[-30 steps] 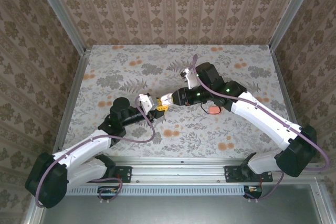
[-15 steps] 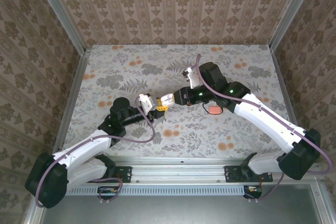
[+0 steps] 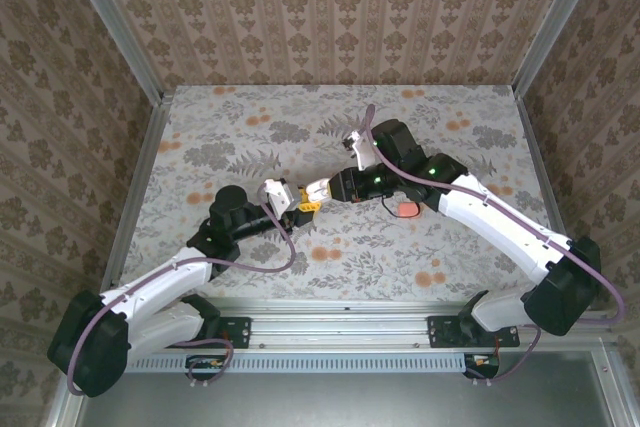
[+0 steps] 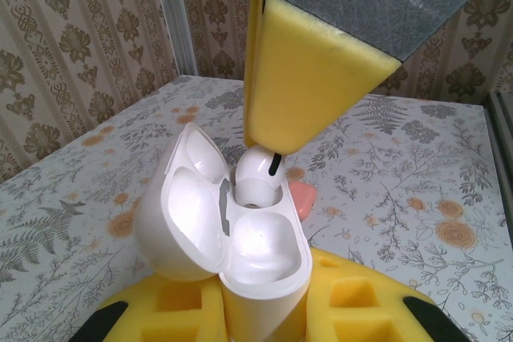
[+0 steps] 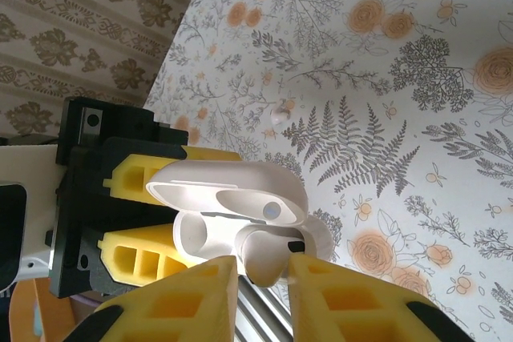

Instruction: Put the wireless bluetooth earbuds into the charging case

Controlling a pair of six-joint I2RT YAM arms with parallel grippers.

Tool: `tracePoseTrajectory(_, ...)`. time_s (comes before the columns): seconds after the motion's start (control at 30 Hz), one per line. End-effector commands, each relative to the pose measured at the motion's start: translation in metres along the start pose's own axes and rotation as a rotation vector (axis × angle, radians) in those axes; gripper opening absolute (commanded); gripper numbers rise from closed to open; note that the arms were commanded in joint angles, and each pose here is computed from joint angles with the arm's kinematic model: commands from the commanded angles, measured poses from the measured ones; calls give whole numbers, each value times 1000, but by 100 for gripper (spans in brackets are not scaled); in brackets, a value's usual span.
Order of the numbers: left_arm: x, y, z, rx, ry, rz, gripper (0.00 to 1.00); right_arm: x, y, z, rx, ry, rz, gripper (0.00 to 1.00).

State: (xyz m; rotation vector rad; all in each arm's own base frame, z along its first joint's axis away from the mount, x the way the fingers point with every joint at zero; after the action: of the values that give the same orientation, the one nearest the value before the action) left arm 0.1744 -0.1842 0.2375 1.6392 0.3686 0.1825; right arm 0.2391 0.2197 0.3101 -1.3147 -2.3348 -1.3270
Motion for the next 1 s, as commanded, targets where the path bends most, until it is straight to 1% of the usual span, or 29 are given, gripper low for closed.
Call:
tracePoseTrajectory(0.0, -4, 20, 0, -68, -30, 56, 5, 0, 3, -1, 0, -2, -8, 23)
tracePoseTrajectory(0.1, -4, 21, 0, -69, -30, 57, 5, -1, 3, 0, 0, -8, -6, 22)
tracePoseTrajectory(0.13, -4, 21, 0, -69, -30, 56, 5, -6, 1, 8, 23, -15, 6, 22)
tracePoseTrajectory(0.27, -4, 21, 0, -70, -32, 56, 5, -7, 0, 11, 32, -17, 10, 21)
tracePoseTrajectory(0.47, -4, 21, 0, -69, -27, 54, 5, -6, 1, 6, 15, -29, -7, 23)
tracePoseTrajectory(0.6, -3, 20, 0, -66, -14, 46, 5, -6, -1, 3, 29, -45, -1, 25)
tracePoseTrajectory(0.63, -2, 20, 0, -67, -9, 44, 5, -1, 0, -6, -2, -40, -15, 26)
tracePoseTrajectory(0.7, -2, 20, 0, -67, -2, 38, 5, 2, 1, -13, -33, -45, -24, 28)
tracePoseTrajectory(0.8, 1, 21, -1, -66, 24, 22, 5, 5, 3, -24, -99, -65, -39, 38)
tracePoseTrajectory(0.97, 6, 24, -2, -47, 62, -6, 4, 10, 2, -42, -166, -104, -46, 42)
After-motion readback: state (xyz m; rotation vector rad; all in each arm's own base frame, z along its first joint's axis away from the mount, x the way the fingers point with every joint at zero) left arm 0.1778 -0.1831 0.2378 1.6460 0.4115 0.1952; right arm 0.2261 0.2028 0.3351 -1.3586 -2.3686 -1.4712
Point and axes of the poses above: each hand's point on the last joint's axis, 136 mm out from that joint toward the fingers, its own z axis out along the fingers, its own x axis along the line the jaws close on, y = z × x, the point moved 10 cm from there along -z, back along the fingers, and after that the axes turned 11 degrees about -z, right-handed, at the moved point
